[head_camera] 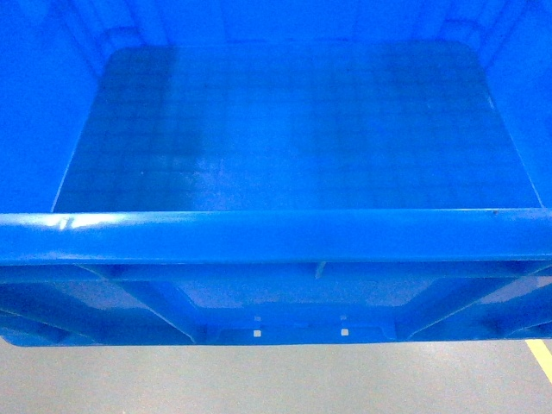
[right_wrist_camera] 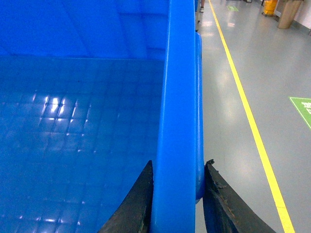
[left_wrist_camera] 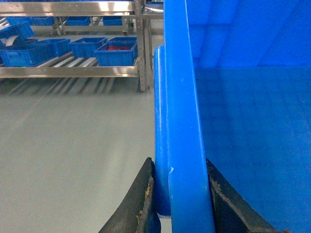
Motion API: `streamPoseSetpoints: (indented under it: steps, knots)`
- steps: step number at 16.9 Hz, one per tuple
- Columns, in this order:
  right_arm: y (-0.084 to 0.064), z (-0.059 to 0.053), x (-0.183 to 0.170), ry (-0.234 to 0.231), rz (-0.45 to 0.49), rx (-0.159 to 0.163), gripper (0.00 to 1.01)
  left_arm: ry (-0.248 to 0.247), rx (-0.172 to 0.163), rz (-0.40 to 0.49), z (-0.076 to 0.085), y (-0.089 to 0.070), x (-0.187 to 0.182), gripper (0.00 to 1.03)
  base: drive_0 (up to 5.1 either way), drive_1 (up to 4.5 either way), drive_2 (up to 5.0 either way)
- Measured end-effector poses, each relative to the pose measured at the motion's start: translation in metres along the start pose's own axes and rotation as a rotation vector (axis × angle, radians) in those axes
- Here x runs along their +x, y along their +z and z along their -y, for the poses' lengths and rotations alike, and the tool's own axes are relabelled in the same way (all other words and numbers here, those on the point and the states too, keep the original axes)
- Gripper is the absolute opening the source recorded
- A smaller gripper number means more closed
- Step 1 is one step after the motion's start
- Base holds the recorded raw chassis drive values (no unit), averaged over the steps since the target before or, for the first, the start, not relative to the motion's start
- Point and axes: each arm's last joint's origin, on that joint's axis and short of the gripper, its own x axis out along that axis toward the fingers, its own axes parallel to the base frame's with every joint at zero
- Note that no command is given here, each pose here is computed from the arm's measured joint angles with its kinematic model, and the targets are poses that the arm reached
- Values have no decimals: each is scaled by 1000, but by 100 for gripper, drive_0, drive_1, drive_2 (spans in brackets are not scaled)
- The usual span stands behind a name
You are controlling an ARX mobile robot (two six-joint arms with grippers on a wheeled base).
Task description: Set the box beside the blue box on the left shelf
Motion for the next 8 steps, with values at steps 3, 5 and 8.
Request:
streamPoseSetpoints:
  steps: [3, 5, 8]
  knots:
    - [0, 0, 0, 0, -1, -1, 21, 0, 0, 0, 0, 0, 0, 20, -9, 405, -422]
    - [0, 0, 0, -1, 0, -2, 21, 0, 0, -2, 0, 0, 0, 20, -12, 402, -426]
    - [0, 0, 0, 0, -2, -1, 21, 0, 0, -1, 0, 0, 0, 20, -11, 402, -425]
